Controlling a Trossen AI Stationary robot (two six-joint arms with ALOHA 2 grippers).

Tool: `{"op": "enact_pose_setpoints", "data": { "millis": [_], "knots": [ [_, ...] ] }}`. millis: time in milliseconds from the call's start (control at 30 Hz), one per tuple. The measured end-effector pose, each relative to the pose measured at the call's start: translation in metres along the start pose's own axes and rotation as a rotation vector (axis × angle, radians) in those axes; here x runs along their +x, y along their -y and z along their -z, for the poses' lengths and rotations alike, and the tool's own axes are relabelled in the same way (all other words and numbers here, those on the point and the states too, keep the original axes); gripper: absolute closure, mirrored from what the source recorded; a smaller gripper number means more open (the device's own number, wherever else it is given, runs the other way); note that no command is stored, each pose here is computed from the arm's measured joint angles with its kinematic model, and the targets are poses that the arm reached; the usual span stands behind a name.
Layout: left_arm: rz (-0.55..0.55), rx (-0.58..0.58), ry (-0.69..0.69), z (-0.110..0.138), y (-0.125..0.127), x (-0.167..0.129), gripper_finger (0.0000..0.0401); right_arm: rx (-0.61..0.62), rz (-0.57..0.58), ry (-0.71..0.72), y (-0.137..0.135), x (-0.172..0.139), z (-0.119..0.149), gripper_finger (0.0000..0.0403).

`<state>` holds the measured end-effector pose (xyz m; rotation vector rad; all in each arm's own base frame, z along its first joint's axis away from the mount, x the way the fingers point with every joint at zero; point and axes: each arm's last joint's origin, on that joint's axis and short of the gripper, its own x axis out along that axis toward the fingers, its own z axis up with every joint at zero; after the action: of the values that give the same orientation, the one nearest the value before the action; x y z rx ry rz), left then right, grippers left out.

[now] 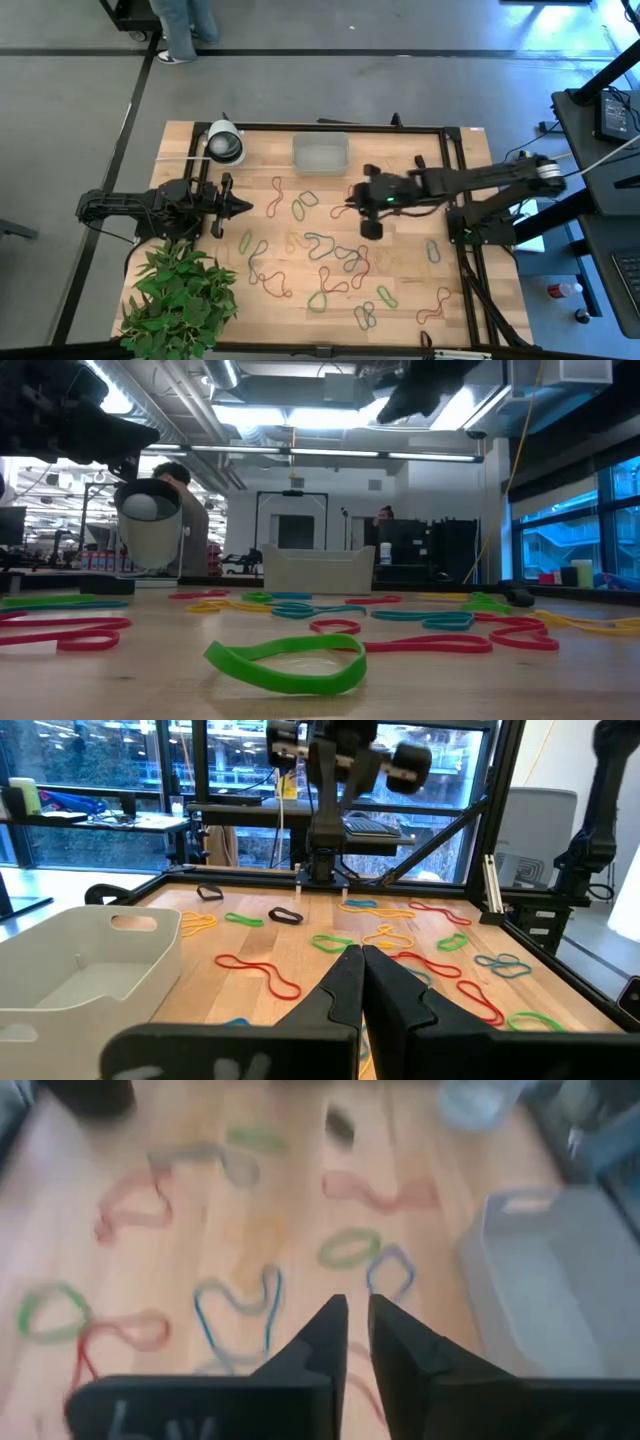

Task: Pick and place rubber bands into bin
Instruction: Put the red rubber band into the white bin

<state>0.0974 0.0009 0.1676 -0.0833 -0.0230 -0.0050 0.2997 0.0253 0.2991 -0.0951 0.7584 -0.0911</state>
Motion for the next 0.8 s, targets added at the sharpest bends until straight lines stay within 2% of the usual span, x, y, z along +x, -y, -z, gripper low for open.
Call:
{"op": "enact_pose_setpoints", "data": {
  "millis": [233,467,633,800],
  "knots": [
    [0.000,0.000,0.000,0.000,0.000,0.000,0.0400,-0.031,0.036,-0.340,0.008,0.053,-0.011,0.0290],
    [0.000,0.000,0.000,0.000,0.000,0.000,0.0400,-0.154,0.025,-0.527,0.020,0.113,0.001,0.0241],
    [0.000,0.000,0.000,0.000,0.000,0.000,0.0400,-0.155,0.021,-0.621,0.032,0.146,0.020,0.0231],
    [0.000,0.000,0.000,0.000,0.000,0.000,0.0400,-0.134,0.027,-0.675,0.042,0.165,0.033,0.0244]
  ]
}}
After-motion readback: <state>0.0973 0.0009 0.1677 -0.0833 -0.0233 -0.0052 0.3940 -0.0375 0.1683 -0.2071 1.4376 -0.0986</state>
